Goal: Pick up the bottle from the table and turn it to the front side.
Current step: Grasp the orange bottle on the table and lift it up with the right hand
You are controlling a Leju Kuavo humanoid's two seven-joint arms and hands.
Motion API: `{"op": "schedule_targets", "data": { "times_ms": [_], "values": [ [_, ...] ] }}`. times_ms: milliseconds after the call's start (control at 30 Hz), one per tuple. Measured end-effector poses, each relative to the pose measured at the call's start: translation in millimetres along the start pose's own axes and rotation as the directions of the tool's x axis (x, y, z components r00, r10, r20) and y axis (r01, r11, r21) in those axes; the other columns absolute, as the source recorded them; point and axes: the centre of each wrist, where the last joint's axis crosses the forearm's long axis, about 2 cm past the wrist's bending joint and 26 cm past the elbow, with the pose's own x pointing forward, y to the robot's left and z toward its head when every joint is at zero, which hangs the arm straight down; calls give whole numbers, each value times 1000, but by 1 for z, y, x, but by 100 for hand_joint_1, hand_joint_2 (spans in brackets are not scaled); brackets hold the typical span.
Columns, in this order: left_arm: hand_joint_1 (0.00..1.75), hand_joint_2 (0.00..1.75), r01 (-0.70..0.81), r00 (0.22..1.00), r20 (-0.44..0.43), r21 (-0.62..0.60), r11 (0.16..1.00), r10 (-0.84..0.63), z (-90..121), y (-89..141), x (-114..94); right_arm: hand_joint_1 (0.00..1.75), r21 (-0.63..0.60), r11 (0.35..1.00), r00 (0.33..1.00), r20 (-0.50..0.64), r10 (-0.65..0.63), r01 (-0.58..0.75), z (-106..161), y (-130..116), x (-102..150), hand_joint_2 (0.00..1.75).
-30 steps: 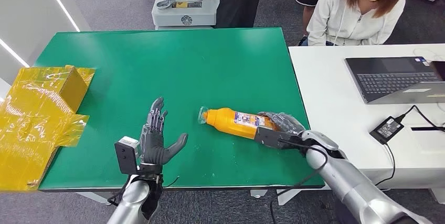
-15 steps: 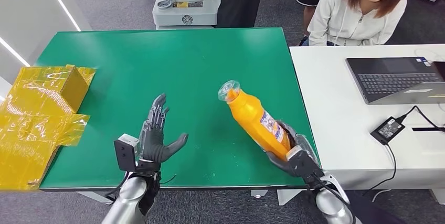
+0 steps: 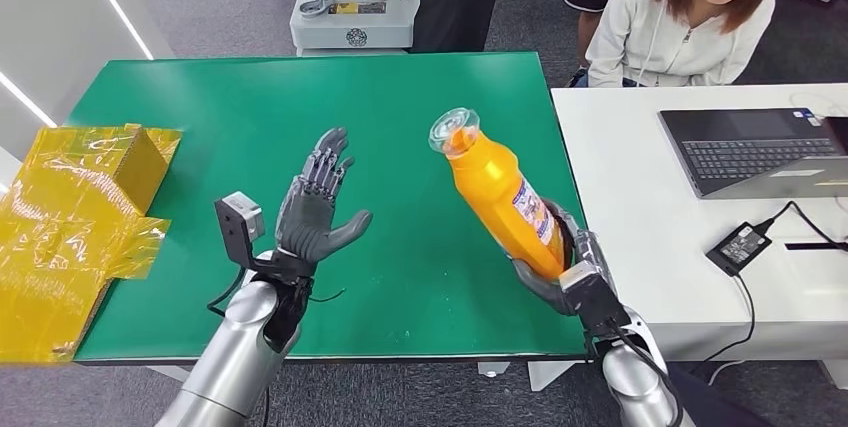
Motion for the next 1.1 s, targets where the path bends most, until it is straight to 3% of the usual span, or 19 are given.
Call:
{"op": "schedule_targets", "data": {
  "times_ms": [233,433,1100],
  "values": [
    [0,175,-106,994,14,-107,989,108,-32,-18,19,175,9,999,996,80,33,-34,-46,1,11,175],
    [0,175,-180,983,6,-138,974,183,-43,-32,24,175,35,998,994,98,42,-45,-76,5,15,175],
    [0,175,-46,996,81,24,999,44,-55,-21,30,175,92,994,992,120,48,-60,-97,35,20,175]
  ]
}}
